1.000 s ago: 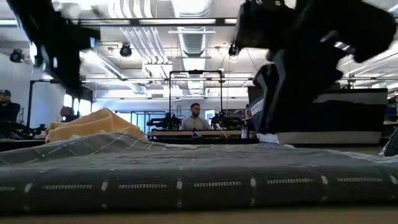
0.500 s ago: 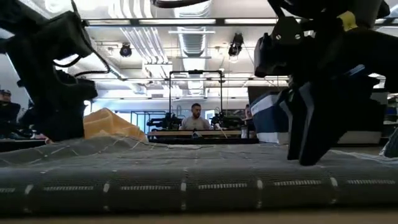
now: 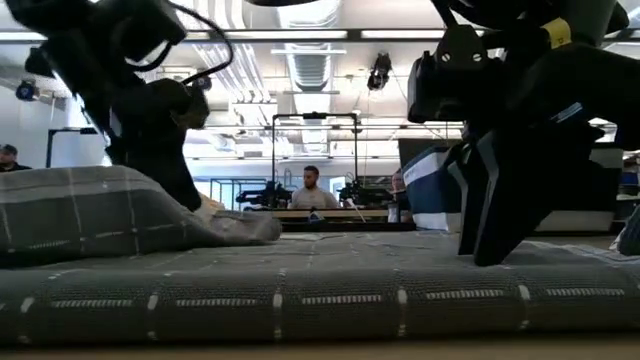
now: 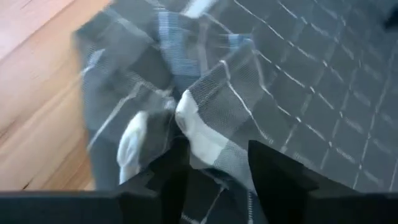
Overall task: Fold towel
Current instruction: Fold the gray patterned kitchen towel
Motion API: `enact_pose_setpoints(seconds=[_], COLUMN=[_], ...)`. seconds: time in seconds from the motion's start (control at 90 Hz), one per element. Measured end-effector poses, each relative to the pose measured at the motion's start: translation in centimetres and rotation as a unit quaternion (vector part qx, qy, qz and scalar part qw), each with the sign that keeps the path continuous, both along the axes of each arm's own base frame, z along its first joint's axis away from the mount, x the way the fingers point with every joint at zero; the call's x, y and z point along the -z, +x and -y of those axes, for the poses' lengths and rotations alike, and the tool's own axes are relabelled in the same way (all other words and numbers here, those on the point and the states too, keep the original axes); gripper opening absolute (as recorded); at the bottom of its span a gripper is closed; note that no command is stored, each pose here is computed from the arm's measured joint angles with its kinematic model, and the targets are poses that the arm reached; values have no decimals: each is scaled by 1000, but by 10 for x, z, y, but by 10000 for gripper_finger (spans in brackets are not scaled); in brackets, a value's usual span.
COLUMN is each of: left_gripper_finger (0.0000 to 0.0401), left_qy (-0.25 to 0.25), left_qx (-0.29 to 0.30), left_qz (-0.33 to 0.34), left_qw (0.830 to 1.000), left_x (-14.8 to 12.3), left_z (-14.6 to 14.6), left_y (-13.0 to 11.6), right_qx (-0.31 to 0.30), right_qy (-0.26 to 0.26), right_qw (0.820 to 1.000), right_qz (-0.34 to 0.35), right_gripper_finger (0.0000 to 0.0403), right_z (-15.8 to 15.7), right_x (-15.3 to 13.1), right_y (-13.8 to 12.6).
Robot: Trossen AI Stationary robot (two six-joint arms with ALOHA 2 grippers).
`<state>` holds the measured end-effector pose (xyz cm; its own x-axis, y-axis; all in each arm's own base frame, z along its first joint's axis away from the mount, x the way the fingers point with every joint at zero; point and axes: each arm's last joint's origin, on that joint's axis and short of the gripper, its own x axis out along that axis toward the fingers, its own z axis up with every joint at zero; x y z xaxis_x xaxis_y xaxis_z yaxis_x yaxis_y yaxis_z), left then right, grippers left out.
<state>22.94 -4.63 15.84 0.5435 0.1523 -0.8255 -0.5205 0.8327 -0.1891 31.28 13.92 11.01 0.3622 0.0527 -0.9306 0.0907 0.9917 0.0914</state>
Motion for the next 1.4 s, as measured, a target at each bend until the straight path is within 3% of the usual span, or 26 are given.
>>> enact_pose_setpoints(seconds=[0.1, 0.211, 0.333, 0.467, 0.533, 0.7, 1.0, 1.178, 1.256, 1.4], left_gripper_finger=[123, 107, 94, 82, 77, 75, 75, 77, 91, 151], left_qy=[48, 108, 147, 136, 123, 74, 30, -16, -17, 15], left_qx=[-31, -104, -189, -208, -199, -98, -114, -24, 5, -37], left_qz=[-85, -174, -178, -141, -103, -42, -76, 66, 100, 58], left_qw=[995, 973, 954, 958, 967, 992, 990, 997, 995, 998], left_x=[2, 7, 2, -7, -16, -38, -11, -43, -47, -29], left_z=[-5, -16, -24, -25, -23, -18, -27, -12, -9, -23], left_y=[-11, -36, -55, -58, -53, -43, -58, -34, -27, -21], right_qx=[0, -1, 0, 0, 0, 0, 0, -14, -17, -18], right_qy=[1, 2, 1, 2, 2, 3, 4, -1, -2, -3], right_qw=[1000, 1000, 1000, 1000, 1000, 1000, 1000, 1000, 1000, 1000], right_qz=[-1, -1, -1, -1, -1, 0, 4, 5, 4, 5], right_gripper_finger=[133, 131, 128, 131, 135, 143, 148, 139, 135, 129], right_z=[0, 0, 1, 1, 1, 1, 1, 2, 2, 2], right_x=[0, 0, 0, 0, 0, 0, 0, 0, 0, 0], right_y=[0, 0, 0, 1, 1, 1, 2, 2, 2, 2])
